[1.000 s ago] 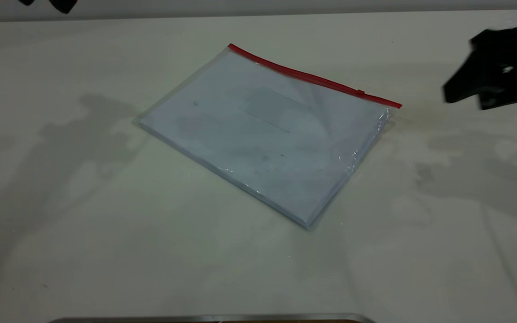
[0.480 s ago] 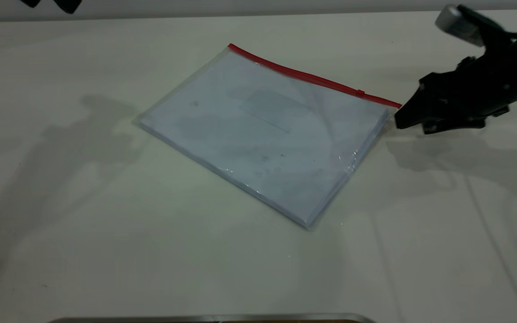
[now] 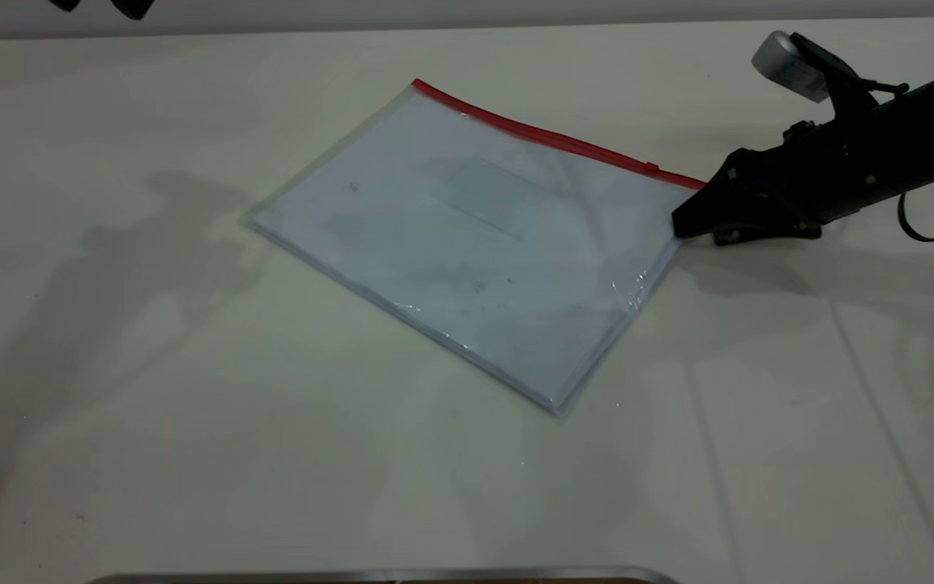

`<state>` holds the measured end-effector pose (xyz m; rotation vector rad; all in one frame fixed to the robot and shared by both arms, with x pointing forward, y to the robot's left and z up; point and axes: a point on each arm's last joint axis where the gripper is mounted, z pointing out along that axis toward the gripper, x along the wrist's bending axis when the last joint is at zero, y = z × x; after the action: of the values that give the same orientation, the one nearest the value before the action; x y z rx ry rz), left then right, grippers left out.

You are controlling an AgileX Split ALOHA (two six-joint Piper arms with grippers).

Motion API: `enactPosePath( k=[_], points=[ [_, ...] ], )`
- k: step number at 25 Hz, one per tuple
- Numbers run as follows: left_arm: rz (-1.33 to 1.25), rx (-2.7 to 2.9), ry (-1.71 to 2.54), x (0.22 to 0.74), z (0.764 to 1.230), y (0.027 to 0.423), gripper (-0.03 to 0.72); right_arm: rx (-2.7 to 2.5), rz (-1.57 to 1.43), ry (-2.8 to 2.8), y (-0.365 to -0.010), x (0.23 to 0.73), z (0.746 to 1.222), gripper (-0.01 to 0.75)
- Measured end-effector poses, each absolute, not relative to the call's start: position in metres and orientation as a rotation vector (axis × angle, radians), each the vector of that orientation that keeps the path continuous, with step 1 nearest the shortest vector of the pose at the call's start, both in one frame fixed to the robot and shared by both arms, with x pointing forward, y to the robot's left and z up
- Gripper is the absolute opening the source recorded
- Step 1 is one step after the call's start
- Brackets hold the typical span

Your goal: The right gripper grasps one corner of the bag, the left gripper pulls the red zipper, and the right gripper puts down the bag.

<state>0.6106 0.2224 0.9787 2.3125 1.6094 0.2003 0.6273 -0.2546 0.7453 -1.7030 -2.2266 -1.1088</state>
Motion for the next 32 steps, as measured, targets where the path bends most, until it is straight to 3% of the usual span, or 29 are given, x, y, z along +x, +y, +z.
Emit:
enactPosePath(
  k=[6,14,22,26,30,32],
  points=[
    [0.2,2.285,1.612,0.612,0.979,0.221,0.561,-1.701,-1.227,-2.191,-0.252,0.633,0.75,0.554],
    [0.216,2.273,1.607,0.613,0.98,0.221,0.561,-1.697,-1.263,-2.167,-0.251,0.634,0.751,0.452],
    [0.217,2.274,1.606,0.613,0.98,0.221,0.561,-1.725,-1.257,-2.104,-0.25,0.628,0.734,0.428],
    [0.217,2.274,1.605,0.613,0.98,0.221,0.561,-1.68,-1.299,-2.099,-0.247,0.628,0.733,0.289],
    [0.218,2.276,1.602,0.613,0.98,0.221,0.561,-1.622,-1.367,-2.099,-0.245,0.633,0.738,0.051],
    [0.22,2.278,1.598,0.613,0.98,0.221,0.561,-1.576,-1.405,-2.104,-0.243,0.638,0.741,0.033]
  ],
)
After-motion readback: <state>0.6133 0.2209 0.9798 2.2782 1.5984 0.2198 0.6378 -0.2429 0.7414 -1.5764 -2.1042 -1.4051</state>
